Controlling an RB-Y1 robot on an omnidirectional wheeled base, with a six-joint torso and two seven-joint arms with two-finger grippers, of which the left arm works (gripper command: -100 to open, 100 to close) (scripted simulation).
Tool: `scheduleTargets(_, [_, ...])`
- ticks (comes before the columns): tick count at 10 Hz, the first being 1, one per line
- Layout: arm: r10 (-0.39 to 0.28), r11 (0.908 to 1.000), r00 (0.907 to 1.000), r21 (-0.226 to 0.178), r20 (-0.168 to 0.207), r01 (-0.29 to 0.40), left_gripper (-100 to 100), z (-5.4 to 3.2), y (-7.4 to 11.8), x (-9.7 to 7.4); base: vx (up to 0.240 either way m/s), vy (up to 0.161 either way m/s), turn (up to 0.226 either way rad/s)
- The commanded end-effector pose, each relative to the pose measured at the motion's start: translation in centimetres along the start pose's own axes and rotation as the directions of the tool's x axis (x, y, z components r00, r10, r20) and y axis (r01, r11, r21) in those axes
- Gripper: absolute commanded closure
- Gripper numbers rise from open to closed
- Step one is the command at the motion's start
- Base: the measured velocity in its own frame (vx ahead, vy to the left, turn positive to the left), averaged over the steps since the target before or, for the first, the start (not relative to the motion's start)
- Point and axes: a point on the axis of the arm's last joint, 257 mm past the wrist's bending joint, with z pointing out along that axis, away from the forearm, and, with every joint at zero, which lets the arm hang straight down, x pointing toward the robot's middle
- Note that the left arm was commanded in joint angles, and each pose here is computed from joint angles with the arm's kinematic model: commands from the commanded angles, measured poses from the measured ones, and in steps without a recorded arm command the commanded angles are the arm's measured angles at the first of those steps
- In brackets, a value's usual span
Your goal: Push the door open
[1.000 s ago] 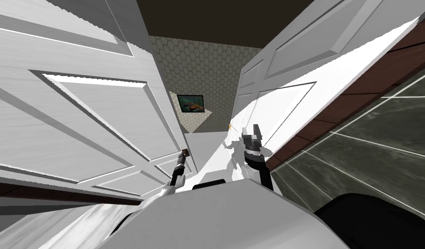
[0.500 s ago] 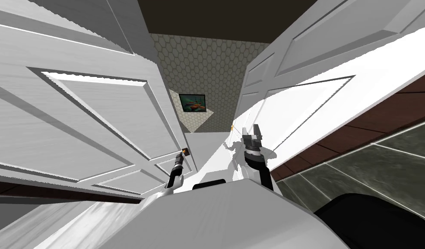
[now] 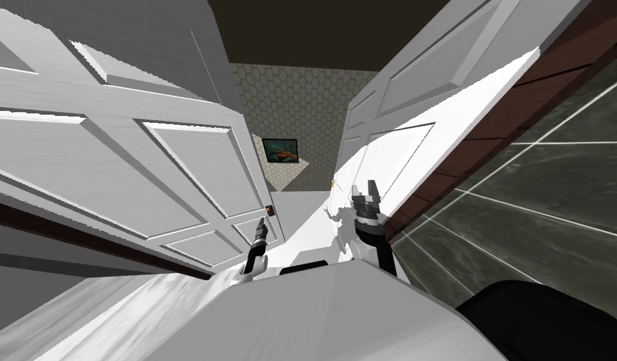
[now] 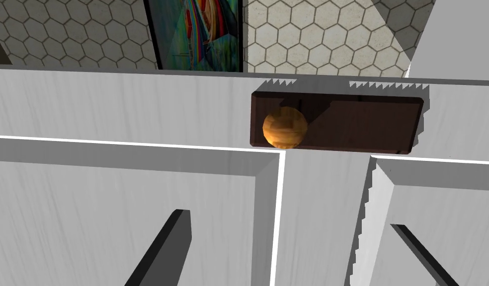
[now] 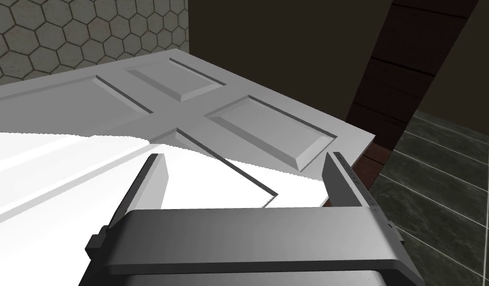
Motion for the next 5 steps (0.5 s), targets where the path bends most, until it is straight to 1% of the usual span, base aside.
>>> scheduleTargets(1, [-0.003, 1.0000, 1.0000, -0.001, -0.002, 0.003, -100, -0.16, 0.09, 0.25, -0.220, -0.109, 0.020])
scheduleTargets(2, [-0.002, 1.0000, 1.0000, -0.001, -0.001, 0.002, -100, -0.11, 0.05, 0.16, -0.094, -0.055, 0.008])
scheduleTargets(3, [0.001, 1.0000, 1.0000, 0.001, 0.003, -0.001, -100, -0.20, 0.06, -0.12, 0.091, 0.011, -0.028])
scheduleTargets(5, [0.003, 1.0000, 1.0000, 0.003, 0.007, -0.003, -100, -0.26, 0.04, -0.38, 0.170, 0.040, -0.022])
